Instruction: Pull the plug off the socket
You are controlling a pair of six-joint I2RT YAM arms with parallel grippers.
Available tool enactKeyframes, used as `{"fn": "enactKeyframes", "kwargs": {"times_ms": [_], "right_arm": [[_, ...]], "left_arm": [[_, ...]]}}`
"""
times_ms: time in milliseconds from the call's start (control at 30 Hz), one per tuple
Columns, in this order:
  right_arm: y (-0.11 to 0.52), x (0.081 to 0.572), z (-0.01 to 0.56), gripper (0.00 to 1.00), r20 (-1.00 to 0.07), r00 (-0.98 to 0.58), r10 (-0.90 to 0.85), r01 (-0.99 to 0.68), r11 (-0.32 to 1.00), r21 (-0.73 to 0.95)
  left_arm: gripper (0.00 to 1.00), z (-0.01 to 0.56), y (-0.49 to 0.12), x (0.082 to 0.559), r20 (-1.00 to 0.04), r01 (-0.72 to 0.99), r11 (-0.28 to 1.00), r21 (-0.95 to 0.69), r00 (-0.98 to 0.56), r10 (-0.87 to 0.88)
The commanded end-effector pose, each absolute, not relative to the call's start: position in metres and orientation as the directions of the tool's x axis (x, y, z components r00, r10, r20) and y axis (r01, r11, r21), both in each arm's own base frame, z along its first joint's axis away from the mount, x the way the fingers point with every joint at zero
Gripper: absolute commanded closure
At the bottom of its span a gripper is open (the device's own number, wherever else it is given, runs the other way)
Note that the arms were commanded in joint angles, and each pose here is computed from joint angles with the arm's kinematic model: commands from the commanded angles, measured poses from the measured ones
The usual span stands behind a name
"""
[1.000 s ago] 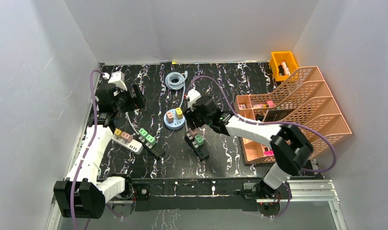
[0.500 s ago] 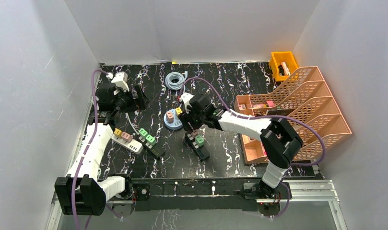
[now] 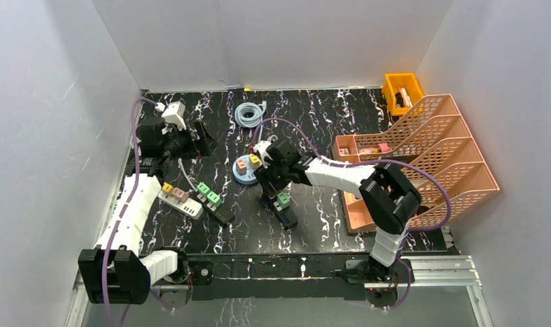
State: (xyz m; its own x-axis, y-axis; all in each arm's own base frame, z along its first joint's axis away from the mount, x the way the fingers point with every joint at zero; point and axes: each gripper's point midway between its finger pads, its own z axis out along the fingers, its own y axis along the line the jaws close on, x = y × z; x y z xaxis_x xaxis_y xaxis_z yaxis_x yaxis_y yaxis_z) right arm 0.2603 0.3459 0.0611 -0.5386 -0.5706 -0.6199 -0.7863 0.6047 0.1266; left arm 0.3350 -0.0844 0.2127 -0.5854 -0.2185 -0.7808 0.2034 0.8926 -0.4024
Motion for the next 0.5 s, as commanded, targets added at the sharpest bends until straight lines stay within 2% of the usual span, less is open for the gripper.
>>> {"fn": "enactKeyframes", "kwargs": {"times_ms": [0,33,67,100,167,200,333,467], "right_arm": [[0.35,0.271,0.076,0.3,-0.642,-0.518,-0.565,-0.786,0.611,0.096],[0.348,0.27,0.074,0.32,-0.633,-0.522,-0.571,-0.785,0.612,0.096],[0.347,0.27,0.074,0.39,-0.629,-0.523,-0.575,-0.784,0.614,0.091],[0.345,0.271,0.074,0.51,-0.625,-0.525,-0.578,-0.781,0.619,0.083],[0.343,0.273,0.078,0.86,-0.63,-0.522,-0.575,-0.774,0.629,0.068],[0.341,0.276,0.081,1.0,-0.636,-0.524,-0.567,-0.766,0.64,0.06],[0.338,0.299,0.114,1.0,-0.722,-0.521,-0.455,-0.708,0.703,0.069],[0.335,0.325,0.16,1.0,-0.819,-0.514,-0.256,-0.652,0.736,0.18]], "left_arm": [[0.02,0.216,-0.107,0.332,-0.745,0.269,0.821,-0.504,-0.616,-0.257],[0.02,0.213,-0.112,0.33,-0.729,0.272,0.802,-0.531,-0.629,-0.269],[0.02,0.211,-0.12,0.328,-0.713,0.28,0.782,-0.557,-0.644,-0.277],[0.02,0.207,-0.126,0.326,-0.699,0.285,0.765,-0.577,-0.657,-0.282],[0.02,0.198,-0.139,0.321,-0.669,0.276,0.744,-0.608,-0.683,-0.293],[0.01,0.191,-0.146,0.317,-0.655,0.274,0.737,-0.619,-0.698,-0.291],[0.02,0.173,-0.179,0.303,-0.616,0.289,0.706,-0.647,-0.744,-0.259],[0.02,0.154,-0.216,0.29,-0.591,0.316,0.691,-0.65,-0.782,-0.199]]}}
